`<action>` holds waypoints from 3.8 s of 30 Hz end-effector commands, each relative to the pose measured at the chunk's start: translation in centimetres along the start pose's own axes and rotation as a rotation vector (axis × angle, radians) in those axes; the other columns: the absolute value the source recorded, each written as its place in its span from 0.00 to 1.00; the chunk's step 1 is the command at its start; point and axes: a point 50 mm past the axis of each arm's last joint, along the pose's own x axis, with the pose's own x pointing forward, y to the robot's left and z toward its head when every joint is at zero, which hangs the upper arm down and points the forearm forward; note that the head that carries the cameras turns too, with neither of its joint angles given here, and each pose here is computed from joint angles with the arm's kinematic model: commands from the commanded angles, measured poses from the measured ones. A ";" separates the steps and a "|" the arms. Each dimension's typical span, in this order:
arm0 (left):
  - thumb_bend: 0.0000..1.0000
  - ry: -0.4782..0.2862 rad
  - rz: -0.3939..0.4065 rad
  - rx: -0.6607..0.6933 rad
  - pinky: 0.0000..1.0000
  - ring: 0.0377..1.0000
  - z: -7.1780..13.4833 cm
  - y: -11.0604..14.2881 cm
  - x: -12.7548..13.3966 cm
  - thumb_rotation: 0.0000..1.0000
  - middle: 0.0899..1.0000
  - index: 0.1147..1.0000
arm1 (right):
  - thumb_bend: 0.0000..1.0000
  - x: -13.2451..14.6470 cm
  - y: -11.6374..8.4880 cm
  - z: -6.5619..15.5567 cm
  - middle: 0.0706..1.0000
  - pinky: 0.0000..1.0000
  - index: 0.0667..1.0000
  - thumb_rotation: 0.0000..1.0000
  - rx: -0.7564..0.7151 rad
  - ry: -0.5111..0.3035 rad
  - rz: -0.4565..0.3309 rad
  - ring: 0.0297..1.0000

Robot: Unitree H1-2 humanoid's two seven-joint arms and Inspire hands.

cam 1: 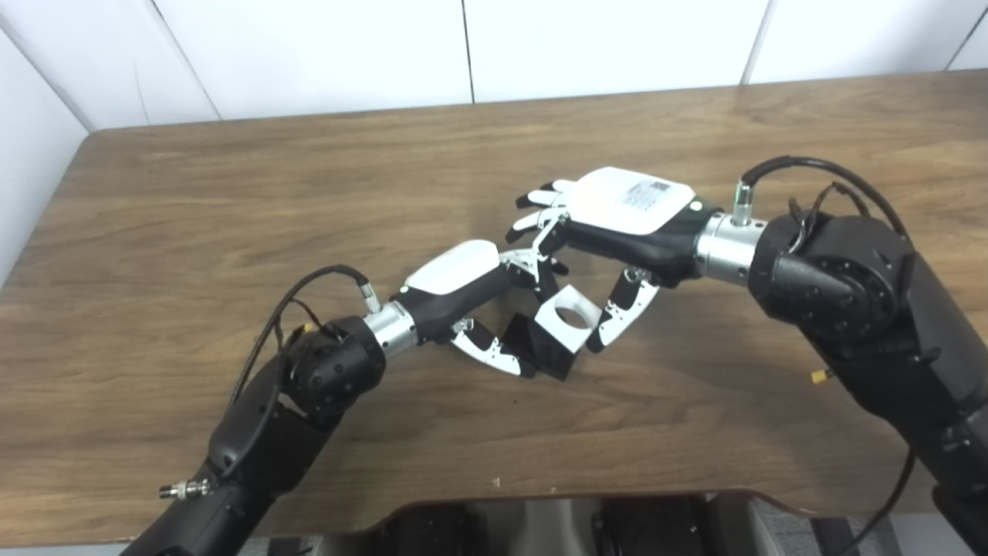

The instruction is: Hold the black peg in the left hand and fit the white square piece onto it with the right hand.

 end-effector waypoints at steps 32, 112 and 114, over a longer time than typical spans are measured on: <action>0.52 0.142 -0.144 -0.002 0.92 0.95 -1.6 -2.4 -1.4 0.08 0.89 0.42 | 0.52 1.7 -0.6 0.5 0.86 1.00 0.44 0.15 -0.014 -0.017 -0.039 0.97; 0.52 0.135 -0.134 -0.006 0.89 0.93 -2.0 -2.3 -1.7 0.08 0.88 0.42 | 1.00 0.0 -0.6 -3.0 1.00 0.93 1.00 0.52 -0.001 0.148 -0.102 1.00; 0.52 0.137 -0.134 -0.005 0.89 0.93 -2.1 -2.3 -1.8 0.08 0.88 0.42 | 1.00 -0.8 -1.1 -3.5 1.00 0.95 1.00 0.53 0.017 0.161 -0.130 1.00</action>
